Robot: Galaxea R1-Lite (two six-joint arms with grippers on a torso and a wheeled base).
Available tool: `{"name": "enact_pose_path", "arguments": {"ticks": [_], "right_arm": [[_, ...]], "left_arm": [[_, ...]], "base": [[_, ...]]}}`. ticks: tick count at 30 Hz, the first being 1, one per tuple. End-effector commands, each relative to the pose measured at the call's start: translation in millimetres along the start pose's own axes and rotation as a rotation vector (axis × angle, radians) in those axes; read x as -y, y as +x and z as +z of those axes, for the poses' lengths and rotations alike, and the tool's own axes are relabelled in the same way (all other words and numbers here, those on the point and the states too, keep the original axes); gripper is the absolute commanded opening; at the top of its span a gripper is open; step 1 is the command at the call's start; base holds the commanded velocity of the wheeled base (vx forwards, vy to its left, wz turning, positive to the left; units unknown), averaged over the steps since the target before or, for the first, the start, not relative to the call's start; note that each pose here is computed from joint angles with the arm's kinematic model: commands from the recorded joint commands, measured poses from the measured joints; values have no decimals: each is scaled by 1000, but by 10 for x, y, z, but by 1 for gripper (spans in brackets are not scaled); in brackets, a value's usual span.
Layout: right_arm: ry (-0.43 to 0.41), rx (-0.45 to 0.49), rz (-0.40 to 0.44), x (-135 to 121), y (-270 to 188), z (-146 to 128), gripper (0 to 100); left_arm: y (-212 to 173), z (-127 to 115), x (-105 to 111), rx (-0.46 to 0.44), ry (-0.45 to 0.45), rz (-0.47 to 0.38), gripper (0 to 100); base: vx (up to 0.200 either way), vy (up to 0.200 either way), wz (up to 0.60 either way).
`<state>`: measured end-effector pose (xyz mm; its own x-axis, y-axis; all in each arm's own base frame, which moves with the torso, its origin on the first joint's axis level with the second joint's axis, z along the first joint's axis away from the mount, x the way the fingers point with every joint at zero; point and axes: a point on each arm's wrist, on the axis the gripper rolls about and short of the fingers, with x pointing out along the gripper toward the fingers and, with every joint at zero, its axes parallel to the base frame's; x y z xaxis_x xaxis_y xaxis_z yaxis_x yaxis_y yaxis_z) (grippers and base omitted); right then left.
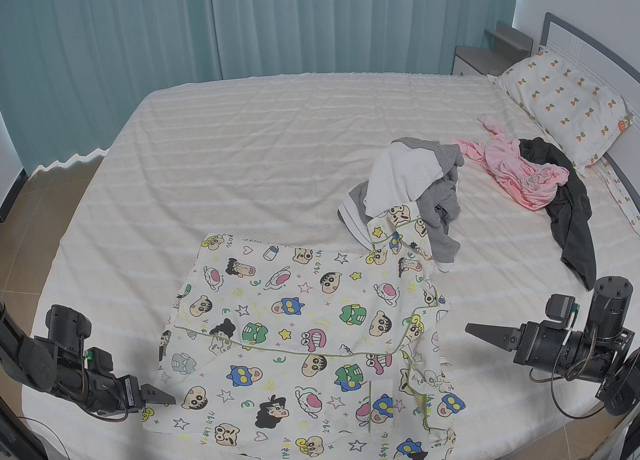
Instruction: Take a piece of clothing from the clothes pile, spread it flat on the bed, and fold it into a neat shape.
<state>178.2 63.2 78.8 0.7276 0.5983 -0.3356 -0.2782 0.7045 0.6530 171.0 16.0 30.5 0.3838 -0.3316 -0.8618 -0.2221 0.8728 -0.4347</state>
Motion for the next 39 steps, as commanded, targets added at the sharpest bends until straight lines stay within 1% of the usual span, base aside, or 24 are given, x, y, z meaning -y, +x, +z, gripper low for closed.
{"name": "enact_pose_path", "arguments": {"ticks": [1,4,12,15,18,19,20,23,24,25,26,31,35,38,39], "right_arm": [[6,-14,-9,13,-24,-37,100],[8,-16,-12,21,-19,-40,100],[10,-23,-15,29,-8,-48,100],[10,-23,-13,28,-4,-46,100],[9,-24,-12,25,-7,-49,100],[10,-25,-13,26,-7,-50,100],[9,-23,-14,26,-7,-49,100],[10,-24,-14,27,-7,-50,100],[10,-24,-14,27,-7,-50,100],[10,-26,-14,26,-4,-53,100],[10,-27,-13,26,-4,-53,100],[9,-27,-13,24,-4,-55,100],[9,-25,-13,24,-6,-52,100],[8,-23,-12,21,-10,-49,100],[8,-23,-12,21,-10,-49,100]], "left_arm": [[75,-48,-29,-52,-16,9,100],[134,-57,-56,-85,-30,18,100],[256,-16,-23,-90,-16,8,100],[333,-12,115,-87,-34,-19,100],[379,-4,176,-78,-42,-34,100],[412,31,206,-48,-66,-48,100],[417,47,210,-35,-75,-53,0],[415,87,217,10,-117,-50,0],[414,85,215,11,-118,-48,0],[399,96,216,35,-152,-34,0],[387,95,216,44,-164,-32,0],[203,123,288,128,-216,-78,0],[57,108,333,185,-214,-114,0],[-187,44,397,276,-170,-177,0],[-205,39,402,282,-167,-183,0]], "base": [[0,0,0],[0,0,0],[0,0,0],[0,0,0],[0,0,0],[0,0,0],[0,0,0],[0,0,0],[0,0,0],[0,0,0],[0,0,0],[0,0,0],[0,0,0],[0,0,0],[0,0,0]]}}
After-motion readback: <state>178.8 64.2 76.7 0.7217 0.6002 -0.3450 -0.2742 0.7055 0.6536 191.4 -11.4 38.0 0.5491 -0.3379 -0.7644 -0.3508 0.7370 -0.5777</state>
